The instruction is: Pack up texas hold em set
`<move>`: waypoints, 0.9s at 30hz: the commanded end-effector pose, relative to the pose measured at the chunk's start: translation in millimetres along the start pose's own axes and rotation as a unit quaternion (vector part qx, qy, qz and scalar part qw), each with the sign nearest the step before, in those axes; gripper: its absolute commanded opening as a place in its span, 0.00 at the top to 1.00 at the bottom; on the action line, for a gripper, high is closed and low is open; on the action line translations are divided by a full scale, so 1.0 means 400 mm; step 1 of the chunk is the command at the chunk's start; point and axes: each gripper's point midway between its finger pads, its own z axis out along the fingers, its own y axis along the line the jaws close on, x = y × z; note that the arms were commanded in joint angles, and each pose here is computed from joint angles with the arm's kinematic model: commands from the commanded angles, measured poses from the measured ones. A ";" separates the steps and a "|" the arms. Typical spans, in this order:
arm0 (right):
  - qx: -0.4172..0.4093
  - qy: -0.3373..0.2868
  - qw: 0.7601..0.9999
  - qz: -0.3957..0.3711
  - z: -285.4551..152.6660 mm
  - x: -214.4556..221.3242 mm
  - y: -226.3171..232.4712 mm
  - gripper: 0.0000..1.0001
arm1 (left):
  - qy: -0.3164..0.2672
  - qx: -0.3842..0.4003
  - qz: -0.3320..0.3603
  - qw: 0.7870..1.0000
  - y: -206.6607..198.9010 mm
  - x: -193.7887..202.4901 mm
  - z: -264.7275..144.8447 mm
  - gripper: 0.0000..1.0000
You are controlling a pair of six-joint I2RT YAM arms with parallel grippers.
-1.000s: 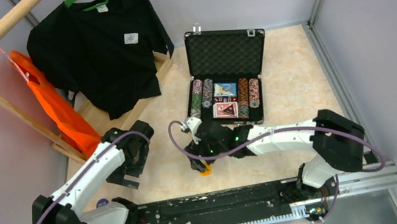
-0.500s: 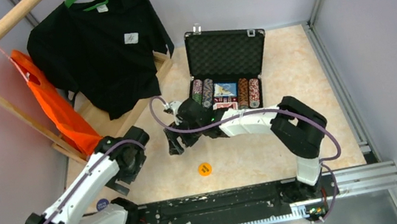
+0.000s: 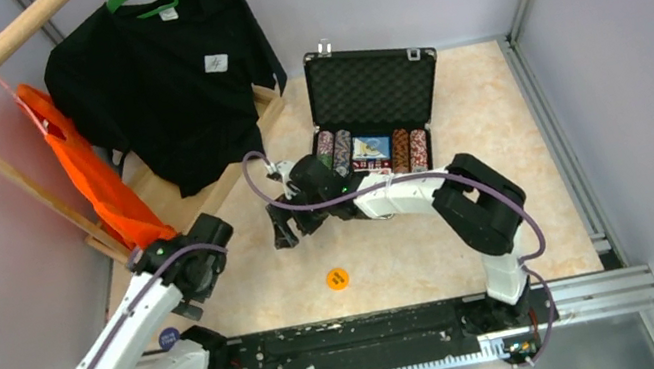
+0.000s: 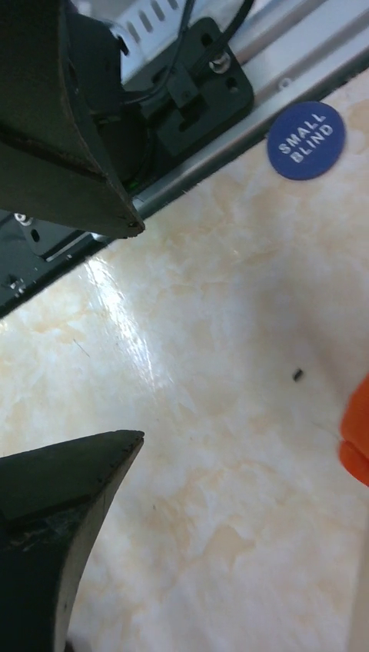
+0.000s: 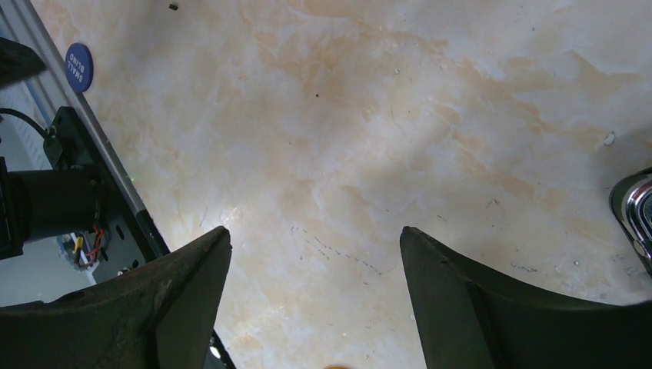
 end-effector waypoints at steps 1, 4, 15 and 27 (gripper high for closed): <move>-0.024 -0.031 0.999 -0.016 0.010 -0.075 0.031 0.19 | -0.071 0.032 -0.026 0.997 0.029 -0.093 -0.014 0.01; -0.044 -0.034 0.998 -0.021 0.018 -0.081 0.047 0.19 | -0.071 0.104 -0.048 0.991 0.003 -0.109 -0.039 0.01; 0.067 0.013 0.996 -0.055 -0.011 0.004 0.003 0.33 | -0.142 0.234 -0.040 0.961 -0.104 -0.204 -0.125 0.01; 0.266 0.064 0.959 -0.071 -0.158 0.240 -0.074 0.13 | -0.097 0.224 0.038 0.969 -0.186 -0.084 -0.019 0.01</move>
